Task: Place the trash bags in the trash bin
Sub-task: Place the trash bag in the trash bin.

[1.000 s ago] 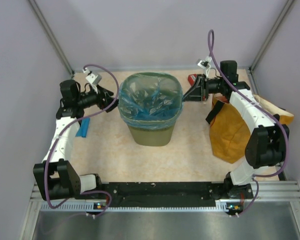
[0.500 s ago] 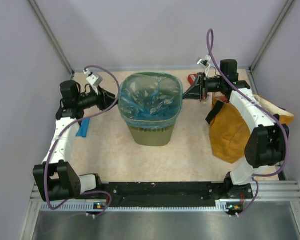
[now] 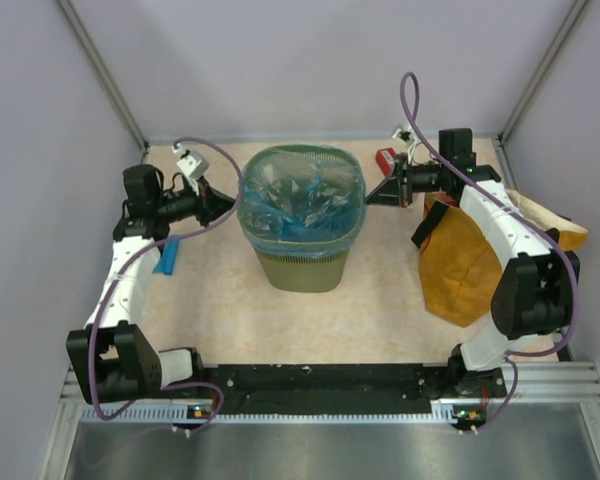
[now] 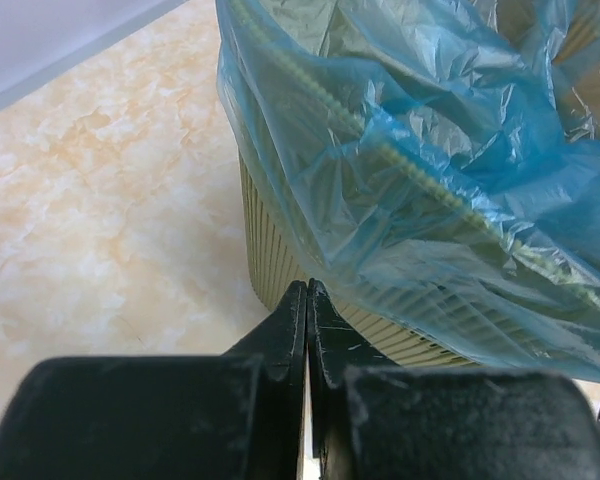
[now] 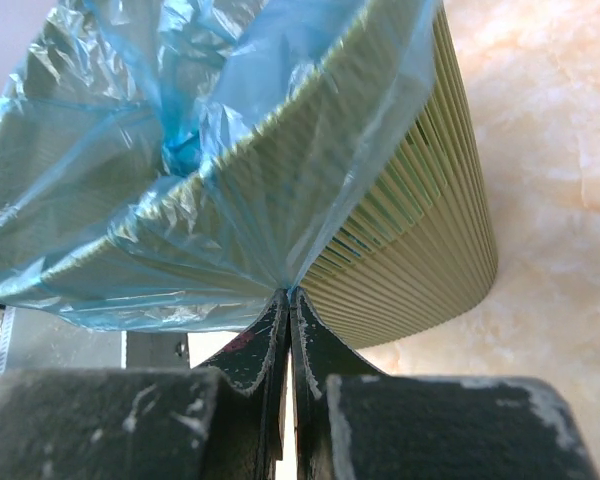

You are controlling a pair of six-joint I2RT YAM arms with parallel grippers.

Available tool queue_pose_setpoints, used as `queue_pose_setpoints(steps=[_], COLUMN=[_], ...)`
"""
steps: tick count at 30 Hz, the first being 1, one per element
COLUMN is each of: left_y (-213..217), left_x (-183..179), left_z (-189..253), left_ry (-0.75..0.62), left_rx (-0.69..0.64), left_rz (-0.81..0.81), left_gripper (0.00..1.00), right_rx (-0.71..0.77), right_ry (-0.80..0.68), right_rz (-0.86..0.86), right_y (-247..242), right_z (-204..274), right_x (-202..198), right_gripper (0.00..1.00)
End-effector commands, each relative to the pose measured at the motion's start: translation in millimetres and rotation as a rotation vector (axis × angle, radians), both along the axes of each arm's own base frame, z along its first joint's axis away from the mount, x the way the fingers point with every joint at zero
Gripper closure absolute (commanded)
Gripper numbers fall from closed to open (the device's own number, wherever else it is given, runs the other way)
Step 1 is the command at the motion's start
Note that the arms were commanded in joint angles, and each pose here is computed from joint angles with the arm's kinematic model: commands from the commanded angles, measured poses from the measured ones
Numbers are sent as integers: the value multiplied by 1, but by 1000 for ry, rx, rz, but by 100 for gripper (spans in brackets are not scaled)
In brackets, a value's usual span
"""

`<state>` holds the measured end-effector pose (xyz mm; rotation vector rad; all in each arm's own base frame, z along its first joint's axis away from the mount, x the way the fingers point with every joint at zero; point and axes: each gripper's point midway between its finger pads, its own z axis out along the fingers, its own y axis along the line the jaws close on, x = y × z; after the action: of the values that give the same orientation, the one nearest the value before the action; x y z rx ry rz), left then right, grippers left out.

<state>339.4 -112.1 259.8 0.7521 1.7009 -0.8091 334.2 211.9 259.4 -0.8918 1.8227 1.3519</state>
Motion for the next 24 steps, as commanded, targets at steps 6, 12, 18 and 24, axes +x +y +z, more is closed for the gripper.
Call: queue_pose_setpoints(steps=[6,12,18,24], left_y=[-3,-5,-7,-1], left_x=[-6,-14,-28,-34], left_z=[2,8,14,30], left_ry=[-91,-156,-200,-305], left_rx=[-13,28,104,186], left_rz=[3,-55,-170,-272], left_gripper=[100,100,54,28], right_rx=[-38,-58,-52,-57], right_ry=[-64,-79,-118,-154], right_rz=[11,-5,-21,-41], right_y=[4,4,3,3], right_z=[-7,-8,15,36], right_x=[-21,-22,-22,-22], right_gripper=[100,100,100,100])
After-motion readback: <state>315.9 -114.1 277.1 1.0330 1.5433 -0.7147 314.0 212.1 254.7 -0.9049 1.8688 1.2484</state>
